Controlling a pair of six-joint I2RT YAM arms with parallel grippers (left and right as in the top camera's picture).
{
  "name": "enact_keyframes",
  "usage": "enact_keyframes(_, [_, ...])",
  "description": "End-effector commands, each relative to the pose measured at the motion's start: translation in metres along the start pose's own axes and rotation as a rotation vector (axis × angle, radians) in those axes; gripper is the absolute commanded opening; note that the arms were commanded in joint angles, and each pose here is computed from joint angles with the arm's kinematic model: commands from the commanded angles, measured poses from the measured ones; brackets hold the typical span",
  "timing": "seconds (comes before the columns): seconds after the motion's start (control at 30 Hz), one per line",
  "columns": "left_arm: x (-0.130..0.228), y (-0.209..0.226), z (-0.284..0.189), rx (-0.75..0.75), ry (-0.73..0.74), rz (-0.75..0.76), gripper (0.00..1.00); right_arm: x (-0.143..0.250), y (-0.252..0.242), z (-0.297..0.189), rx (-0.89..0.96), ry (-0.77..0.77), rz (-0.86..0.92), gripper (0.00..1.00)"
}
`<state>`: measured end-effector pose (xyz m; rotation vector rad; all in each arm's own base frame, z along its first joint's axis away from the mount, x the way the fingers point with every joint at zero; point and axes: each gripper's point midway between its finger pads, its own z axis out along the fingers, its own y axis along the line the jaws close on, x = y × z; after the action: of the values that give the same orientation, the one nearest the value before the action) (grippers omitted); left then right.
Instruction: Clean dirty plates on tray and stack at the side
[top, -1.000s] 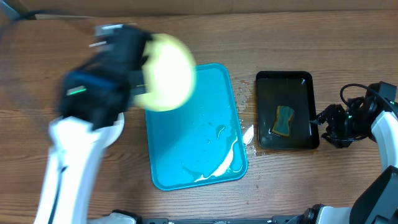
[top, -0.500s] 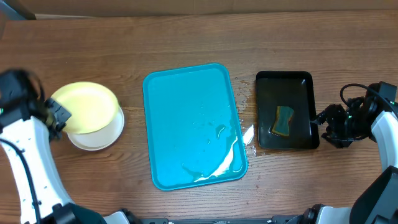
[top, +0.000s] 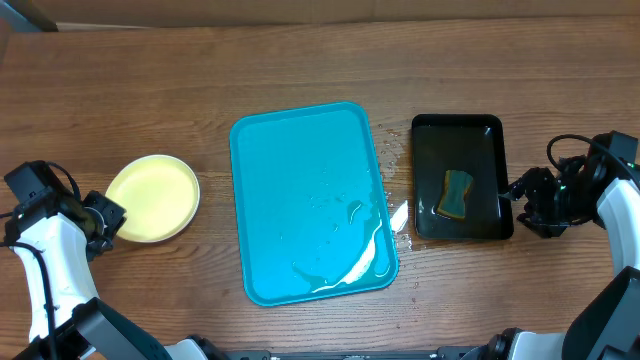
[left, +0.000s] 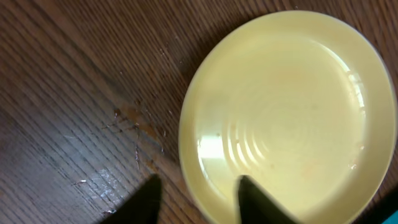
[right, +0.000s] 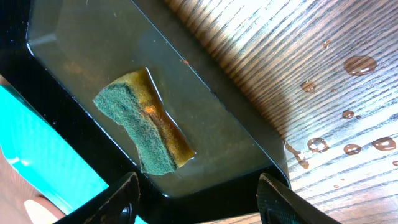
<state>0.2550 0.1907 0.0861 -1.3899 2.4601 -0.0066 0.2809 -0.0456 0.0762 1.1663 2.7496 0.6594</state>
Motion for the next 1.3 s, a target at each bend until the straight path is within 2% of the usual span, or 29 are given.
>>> enact_keyframes(0.0, [0.0, -0.014, -0.007, 0.067, 0.004, 0.011, 0.53, -0.002, 0.005, -0.005, -0.02, -0.015, -0.034, 0.62])
enact_keyframes(0.17, [-0.01, -0.047, -0.048, 0.225, -0.021, 0.052, 0.62, -0.003, 0.006, -0.005, -0.023, -0.02, -0.057, 0.62])
enact_keyframes(0.37, [0.003, -0.109, -0.122, 0.44, -0.104, 0.331, 0.68, 0.006, 0.031, -0.012, -0.06, -0.05, -0.181, 0.62])
enact_keyframes(0.5, [0.046, -0.149, -0.162, 0.543, -0.152, 0.62, 0.75, 0.026, 0.065, -0.027, -0.107, -0.107, -0.349, 0.67])
enact_keyframes(0.57, [0.074, -0.163, -0.176, 0.587, -0.156, 0.758, 0.84, 0.04, 0.08, -0.036, -0.116, -0.143, -0.439, 0.68])
enact_keyframes(0.63, [0.1, -0.172, -0.187, 0.623, -0.148, 0.86, 0.88, 0.053, 0.091, -0.042, -0.114, -0.173, -0.522, 0.69])
enact_keyframes(0.7, [0.12, -0.177, -0.193, 0.641, -0.138, 0.949, 0.96, 0.067, 0.101, -0.046, -0.115, -0.19, -0.599, 0.68])
enact_keyframes(0.8, [0.144, -0.176, -0.196, 0.63, -0.123, 1.062, 1.0, 0.094, 0.119, -0.049, -0.151, -0.186, -0.708, 0.67])
enact_keyframes(0.9, [0.157, -0.171, -0.195, 0.589, -0.105, 1.112, 1.0, 0.116, 0.134, -0.049, -0.18, -0.184, -0.806, 0.69])
enact_keyframes(1.0, [0.168, -0.168, -0.193, 0.577, -0.074, 1.142, 1.0, 0.136, 0.15, -0.046, -0.218, -0.173, -0.891, 0.78])
enact_keyframes(1.03, [0.169, -0.168, -0.193, 0.577, -0.069, 1.147, 1.0, 0.144, 0.156, -0.045, -0.234, -0.169, -0.923, 0.84])
enact_keyframes(1.07, [0.17, -0.168, -0.193, 0.578, -0.068, 1.149, 1.0, 0.149, 0.16, -0.045, -0.247, -0.168, -0.944, 0.99])
enact_keyframes(1.27, [0.172, -0.174, -0.191, 0.596, -0.04, 1.111, 1.0, 0.168, 0.189, -0.048, -0.34, -0.202, -1.043, 1.0])
